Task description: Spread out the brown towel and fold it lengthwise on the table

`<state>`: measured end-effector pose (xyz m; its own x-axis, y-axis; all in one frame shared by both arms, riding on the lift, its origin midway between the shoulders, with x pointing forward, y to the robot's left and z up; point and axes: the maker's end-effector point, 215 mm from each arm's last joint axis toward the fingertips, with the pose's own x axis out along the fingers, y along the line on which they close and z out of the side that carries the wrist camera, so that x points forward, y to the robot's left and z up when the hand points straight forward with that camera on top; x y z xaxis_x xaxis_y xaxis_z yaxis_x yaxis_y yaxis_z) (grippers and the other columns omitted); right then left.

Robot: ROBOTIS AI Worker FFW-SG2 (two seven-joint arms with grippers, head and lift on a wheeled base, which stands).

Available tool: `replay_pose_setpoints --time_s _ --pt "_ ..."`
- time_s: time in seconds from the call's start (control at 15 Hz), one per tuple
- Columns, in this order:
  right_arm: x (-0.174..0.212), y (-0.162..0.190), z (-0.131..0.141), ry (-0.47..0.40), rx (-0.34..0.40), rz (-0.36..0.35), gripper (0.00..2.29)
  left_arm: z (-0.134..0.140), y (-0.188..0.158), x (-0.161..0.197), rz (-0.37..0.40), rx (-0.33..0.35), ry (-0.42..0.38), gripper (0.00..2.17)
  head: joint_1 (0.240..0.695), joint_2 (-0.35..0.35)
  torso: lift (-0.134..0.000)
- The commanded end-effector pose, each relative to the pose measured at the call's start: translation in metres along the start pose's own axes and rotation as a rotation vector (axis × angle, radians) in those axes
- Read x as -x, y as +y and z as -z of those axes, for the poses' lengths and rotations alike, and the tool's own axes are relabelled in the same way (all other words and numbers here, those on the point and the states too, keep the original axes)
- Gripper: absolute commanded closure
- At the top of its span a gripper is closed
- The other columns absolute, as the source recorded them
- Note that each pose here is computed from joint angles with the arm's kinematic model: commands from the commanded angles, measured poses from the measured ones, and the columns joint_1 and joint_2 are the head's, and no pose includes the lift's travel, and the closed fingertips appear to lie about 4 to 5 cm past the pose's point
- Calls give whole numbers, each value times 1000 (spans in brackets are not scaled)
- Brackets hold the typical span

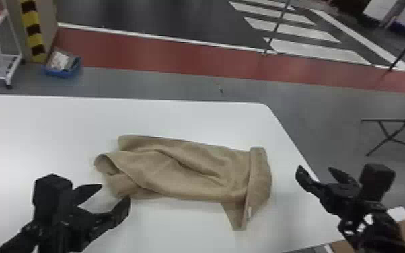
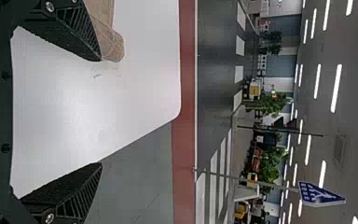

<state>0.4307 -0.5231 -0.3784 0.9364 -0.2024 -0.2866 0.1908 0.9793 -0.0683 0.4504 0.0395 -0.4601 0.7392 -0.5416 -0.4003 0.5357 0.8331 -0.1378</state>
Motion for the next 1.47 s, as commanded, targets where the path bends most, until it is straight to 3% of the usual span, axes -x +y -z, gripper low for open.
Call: replay_pose_setpoints --time_s 0.0,0.07,0.47,0.67,0.87,1.07,1.13,1.2,1.4 --pt "0 -1 0 0 -2 1 83 0 -8 -2 11 1 2 329 695 -350 -124" --pt "1 -1 0 -1 -3 0 83 -1 -8 -3 11 -3 0 350 695 -350 -124" --pt "2 -5 1 4 -7 8 83 0 -6 -4 10 -33 17 1747 695 -350 -124" --pt "0 -6 3 8 -8 7 83 -32 4 11 5 -45 0 1801 695 -350 -124" --pt "-5 0 1 6 -9 -4 83 -62 1 37 55 -42 82 1801 695 -350 -124" --pt "-15 24 -4 10 17 -51 83 -101 -17 46 90 -217 94 1801 695 -350 -124" --pt "-19 47 -4 17 59 -108 83 -105 -25 43 95 -262 102 1801 695 -350 -124" --pt "-21 66 -6 22 91 -153 83 -101 -31 40 113 -256 120 1798 695 -350 -124" --pt "-6 149 -29 -22 351 -456 83 -103 -37 33 133 -304 145 1798 695 -350 -124"
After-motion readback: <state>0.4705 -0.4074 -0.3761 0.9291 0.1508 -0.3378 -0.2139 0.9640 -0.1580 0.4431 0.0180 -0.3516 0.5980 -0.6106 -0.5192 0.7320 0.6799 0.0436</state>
